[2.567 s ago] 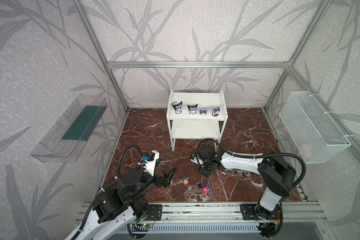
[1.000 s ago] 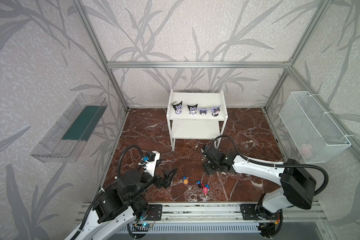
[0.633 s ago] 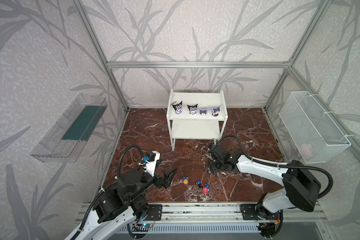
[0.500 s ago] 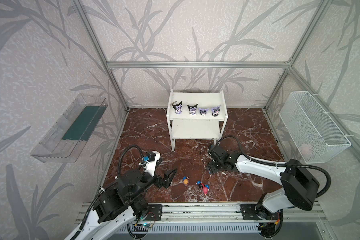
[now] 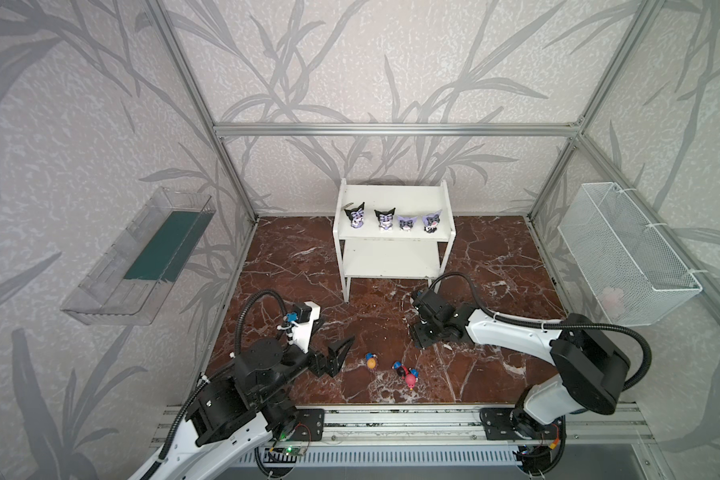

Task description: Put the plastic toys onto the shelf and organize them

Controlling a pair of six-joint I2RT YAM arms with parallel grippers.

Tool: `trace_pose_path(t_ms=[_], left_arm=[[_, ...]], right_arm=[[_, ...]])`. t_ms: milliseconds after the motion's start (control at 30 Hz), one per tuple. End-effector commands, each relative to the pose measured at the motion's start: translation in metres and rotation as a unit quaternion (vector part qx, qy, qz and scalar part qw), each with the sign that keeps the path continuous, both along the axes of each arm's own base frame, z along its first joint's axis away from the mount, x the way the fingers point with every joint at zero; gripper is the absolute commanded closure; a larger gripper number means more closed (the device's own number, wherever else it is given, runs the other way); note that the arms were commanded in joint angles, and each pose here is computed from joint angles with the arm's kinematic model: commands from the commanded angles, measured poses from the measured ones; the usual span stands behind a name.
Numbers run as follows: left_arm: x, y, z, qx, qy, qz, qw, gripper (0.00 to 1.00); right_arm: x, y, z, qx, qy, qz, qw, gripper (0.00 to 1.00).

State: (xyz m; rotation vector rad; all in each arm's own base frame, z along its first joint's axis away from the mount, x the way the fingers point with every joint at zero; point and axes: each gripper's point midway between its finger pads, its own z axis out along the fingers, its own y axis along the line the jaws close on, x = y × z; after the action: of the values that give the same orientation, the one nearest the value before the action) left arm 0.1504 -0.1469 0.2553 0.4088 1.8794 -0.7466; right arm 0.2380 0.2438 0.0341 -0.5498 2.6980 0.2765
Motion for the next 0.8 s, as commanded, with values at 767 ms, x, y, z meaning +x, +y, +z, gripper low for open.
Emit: trace_pose_path(t_ms=[767], left_arm=[[0.001, -0.003, 0.004, -0.001, -0.008, -0.007, 1.000, 0.00]], right_arm=[[0.007, -0.014, 0.017, 0.030, -0.031, -0.041, 0.998, 0.30]])
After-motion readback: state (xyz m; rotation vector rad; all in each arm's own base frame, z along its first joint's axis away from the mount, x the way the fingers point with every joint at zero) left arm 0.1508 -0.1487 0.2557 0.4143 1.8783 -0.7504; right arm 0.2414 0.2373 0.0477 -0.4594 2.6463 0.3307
